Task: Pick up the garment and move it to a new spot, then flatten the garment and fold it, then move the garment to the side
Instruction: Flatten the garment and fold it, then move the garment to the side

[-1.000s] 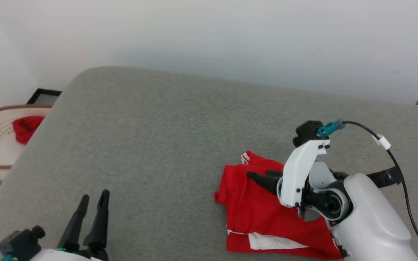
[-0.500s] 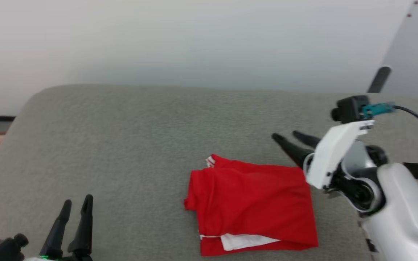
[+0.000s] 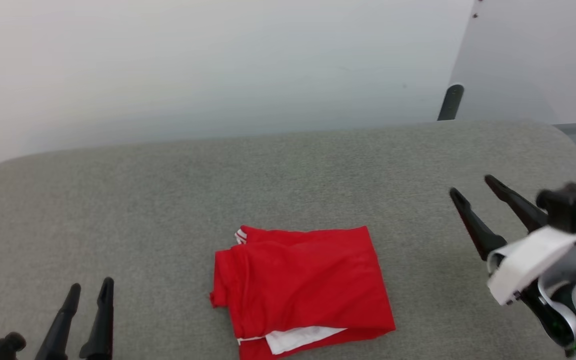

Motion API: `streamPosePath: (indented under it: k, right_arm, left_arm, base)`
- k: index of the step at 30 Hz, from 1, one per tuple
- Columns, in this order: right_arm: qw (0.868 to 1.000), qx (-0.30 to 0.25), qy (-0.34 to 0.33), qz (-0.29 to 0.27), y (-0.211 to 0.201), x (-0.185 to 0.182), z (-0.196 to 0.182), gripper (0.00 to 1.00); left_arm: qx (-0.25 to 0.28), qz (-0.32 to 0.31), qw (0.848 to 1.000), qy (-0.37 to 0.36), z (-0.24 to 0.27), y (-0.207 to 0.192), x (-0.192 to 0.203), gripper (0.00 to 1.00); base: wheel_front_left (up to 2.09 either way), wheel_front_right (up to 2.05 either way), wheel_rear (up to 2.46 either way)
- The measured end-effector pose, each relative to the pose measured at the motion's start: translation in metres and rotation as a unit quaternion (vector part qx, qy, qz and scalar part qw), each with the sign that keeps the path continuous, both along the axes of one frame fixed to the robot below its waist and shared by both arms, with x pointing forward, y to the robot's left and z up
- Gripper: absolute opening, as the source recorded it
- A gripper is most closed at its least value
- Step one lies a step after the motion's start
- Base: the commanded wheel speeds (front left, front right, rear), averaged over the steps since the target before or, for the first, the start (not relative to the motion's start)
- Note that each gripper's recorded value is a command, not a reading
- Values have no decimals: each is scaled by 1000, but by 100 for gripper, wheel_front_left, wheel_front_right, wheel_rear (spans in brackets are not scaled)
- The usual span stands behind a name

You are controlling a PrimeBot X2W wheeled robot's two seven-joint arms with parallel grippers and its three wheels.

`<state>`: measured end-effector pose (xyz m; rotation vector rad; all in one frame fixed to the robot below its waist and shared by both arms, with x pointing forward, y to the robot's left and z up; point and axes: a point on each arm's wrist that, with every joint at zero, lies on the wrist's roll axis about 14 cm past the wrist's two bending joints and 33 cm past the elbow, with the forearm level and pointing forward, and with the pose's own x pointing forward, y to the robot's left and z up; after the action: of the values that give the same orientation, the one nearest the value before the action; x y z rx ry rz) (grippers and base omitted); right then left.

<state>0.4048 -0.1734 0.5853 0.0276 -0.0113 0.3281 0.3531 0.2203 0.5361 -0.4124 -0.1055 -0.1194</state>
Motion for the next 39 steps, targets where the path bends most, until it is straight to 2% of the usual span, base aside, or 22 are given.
streamPosePath:
  k: [4, 9, 20, 33, 39]
  right_arm:
    - [999, -14, -29, -31, -24, -13, -7, 100]
    - [997, -9, -34, -68, -49, -28, -23, 100]
    - [993, -7, -43, -112, -75, -44, -37, 100]
    - [993, -7, -37, -114, -71, -49, -41, 100]
    - [995, -6, -22, -93, -56, -42, -45, 100]
  left_arm:
    - [14, -1, 1000, -5, 1, 1, -1, 100]
    - [27, 22, 999, -19, 8, 15, -6, 100]
    - [52, 63, 996, -20, 7, 43, -25, 100]
    - [54, 60, 996, -20, 6, 41, -28, 100]
    - [72, 62, 995, -17, 4, 46, -33, 100]
  base:
    - [0, 0, 0]
    - [0, 0, 0]
    - [0, 0, 0]
    - [0, 0, 0]
    - [0, 0, 0]
